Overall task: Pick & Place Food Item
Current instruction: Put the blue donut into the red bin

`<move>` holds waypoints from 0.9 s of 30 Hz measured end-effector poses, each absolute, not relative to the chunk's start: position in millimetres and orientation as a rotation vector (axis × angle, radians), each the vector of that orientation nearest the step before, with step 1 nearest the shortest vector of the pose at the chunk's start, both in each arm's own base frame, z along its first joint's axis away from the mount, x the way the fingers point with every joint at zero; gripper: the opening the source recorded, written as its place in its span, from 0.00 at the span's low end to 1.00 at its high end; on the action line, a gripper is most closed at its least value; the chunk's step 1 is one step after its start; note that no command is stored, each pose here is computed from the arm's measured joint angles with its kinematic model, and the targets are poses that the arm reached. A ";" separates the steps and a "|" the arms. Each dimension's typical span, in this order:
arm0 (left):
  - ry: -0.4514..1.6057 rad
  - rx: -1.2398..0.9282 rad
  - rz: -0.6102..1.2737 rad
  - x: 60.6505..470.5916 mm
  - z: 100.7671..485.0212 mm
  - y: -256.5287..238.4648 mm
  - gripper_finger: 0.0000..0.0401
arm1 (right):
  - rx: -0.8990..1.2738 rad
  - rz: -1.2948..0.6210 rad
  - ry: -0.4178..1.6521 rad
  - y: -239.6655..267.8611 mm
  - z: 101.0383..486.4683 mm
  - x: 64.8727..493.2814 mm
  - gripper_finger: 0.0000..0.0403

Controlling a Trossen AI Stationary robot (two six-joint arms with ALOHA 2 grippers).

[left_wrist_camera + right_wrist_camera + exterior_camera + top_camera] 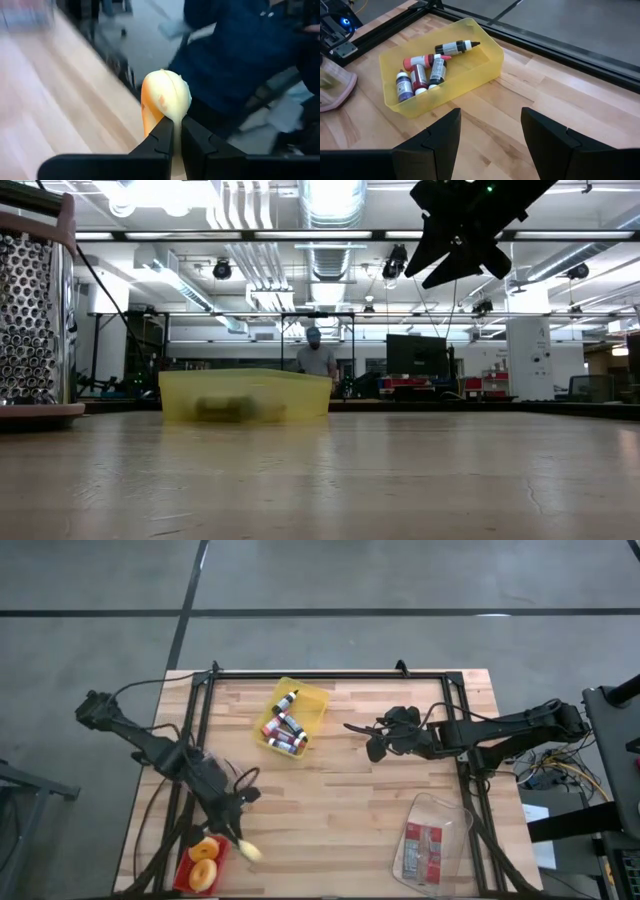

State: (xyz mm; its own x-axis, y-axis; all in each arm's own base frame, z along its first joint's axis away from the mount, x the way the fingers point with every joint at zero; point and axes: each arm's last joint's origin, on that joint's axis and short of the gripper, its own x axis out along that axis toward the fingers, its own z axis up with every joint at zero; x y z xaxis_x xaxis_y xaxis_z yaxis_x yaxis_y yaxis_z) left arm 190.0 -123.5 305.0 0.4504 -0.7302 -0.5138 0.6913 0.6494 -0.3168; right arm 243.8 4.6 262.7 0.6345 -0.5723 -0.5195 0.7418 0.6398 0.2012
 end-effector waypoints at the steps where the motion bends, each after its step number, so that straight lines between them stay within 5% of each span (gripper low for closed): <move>1: 0.719 -0.097 -0.865 187.7 302.6 -123.7 0.06 | 0.422 -0.777 0.435 4.5 262.7 243.8 0.50; 10: 1.086 -0.600 -0.672 177.6 300.6 -126.1 0.06 | 0.422 -0.777 0.435 4.5 262.8 243.8 0.50; 27: 1.554 -1.072 -0.094 152.8 293.9 -135.1 0.06 | 0.422 -0.777 0.435 4.5 262.7 243.8 0.50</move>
State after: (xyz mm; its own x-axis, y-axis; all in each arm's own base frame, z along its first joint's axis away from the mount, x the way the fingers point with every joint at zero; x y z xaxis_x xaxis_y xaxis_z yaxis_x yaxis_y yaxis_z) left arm 152.8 -135.1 293.9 0.1089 -0.6600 -0.7433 -0.5654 0.5739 -0.5924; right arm 243.8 4.5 262.7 0.6346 -0.5725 -0.5192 0.7418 0.6397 0.2013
